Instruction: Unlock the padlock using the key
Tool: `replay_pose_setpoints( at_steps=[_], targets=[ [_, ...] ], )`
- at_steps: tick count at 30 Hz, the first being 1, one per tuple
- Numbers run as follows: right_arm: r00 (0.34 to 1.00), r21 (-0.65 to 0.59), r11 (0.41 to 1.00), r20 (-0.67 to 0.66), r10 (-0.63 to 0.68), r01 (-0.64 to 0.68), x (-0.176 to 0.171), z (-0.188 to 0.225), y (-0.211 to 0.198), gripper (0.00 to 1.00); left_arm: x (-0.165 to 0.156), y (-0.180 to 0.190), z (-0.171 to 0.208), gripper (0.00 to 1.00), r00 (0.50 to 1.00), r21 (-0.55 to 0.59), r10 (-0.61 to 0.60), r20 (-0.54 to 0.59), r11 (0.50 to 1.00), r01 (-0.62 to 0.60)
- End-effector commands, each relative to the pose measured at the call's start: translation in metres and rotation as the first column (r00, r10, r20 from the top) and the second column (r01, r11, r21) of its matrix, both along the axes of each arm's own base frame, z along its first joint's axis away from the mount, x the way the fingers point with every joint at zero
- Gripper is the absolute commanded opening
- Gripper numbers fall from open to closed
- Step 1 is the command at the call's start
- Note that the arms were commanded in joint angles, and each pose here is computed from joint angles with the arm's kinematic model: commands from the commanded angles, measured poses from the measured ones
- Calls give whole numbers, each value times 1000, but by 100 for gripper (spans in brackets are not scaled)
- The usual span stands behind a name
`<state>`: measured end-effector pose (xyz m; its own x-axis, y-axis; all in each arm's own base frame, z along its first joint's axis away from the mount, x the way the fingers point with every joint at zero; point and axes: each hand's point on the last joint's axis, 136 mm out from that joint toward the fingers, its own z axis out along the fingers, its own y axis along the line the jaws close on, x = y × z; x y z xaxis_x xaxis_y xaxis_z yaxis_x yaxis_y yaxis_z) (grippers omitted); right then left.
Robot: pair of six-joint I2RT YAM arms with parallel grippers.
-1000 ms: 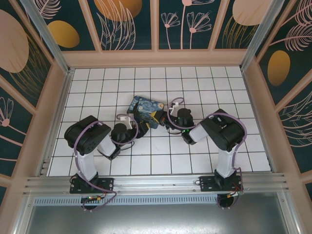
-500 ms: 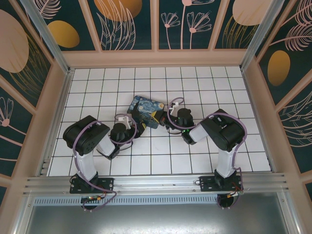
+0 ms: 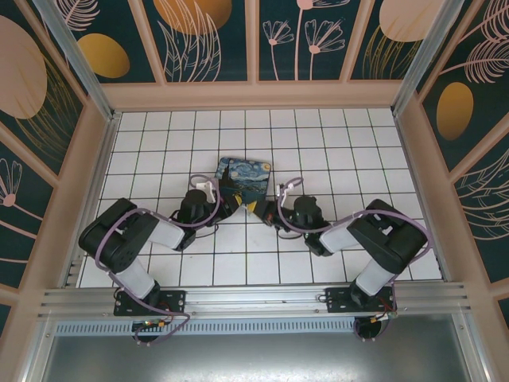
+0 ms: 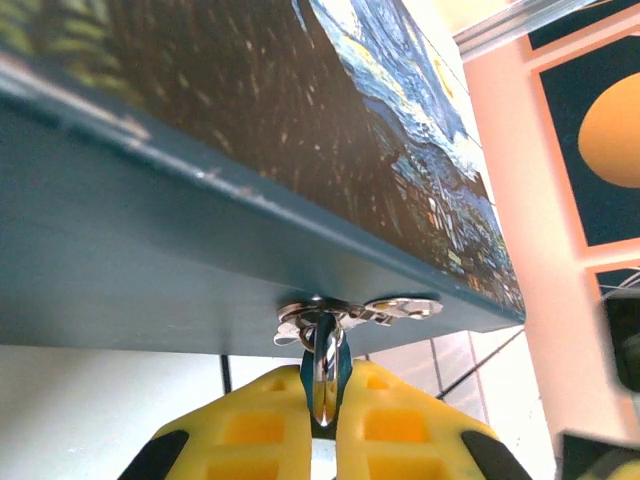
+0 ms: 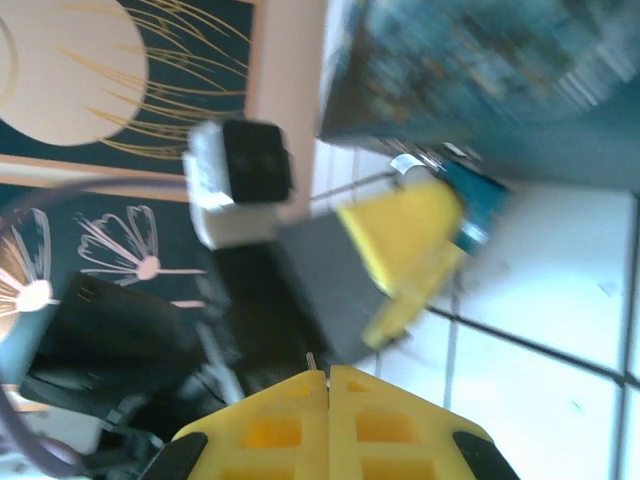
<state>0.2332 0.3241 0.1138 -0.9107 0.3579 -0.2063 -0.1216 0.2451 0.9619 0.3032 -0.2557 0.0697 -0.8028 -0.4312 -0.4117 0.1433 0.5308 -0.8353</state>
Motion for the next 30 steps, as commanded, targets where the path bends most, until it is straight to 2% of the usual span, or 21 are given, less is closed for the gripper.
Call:
replay_pose_setpoints(
  at_steps=[1,7,16,30],
  targets=[
    [999,22,998,1,-51,51,-6,-6,-6,0,-2,-6,17,0,999,-65,-27,-28,998,26],
    [993,50,993,-63,-100,103,-8,-22,-14,0,-9,-9,28,0,997,-137,-45,-67,990,35],
    [979,89,982,-126,-157,169,3,-24,-9,0,-16,-5,40,0,993,-252,-19,-113,968,-10],
    [973,92,977,-143,-180,194,14,-23,4,0,-20,0,43,0,990,-301,6,-143,952,-49]
  ],
)
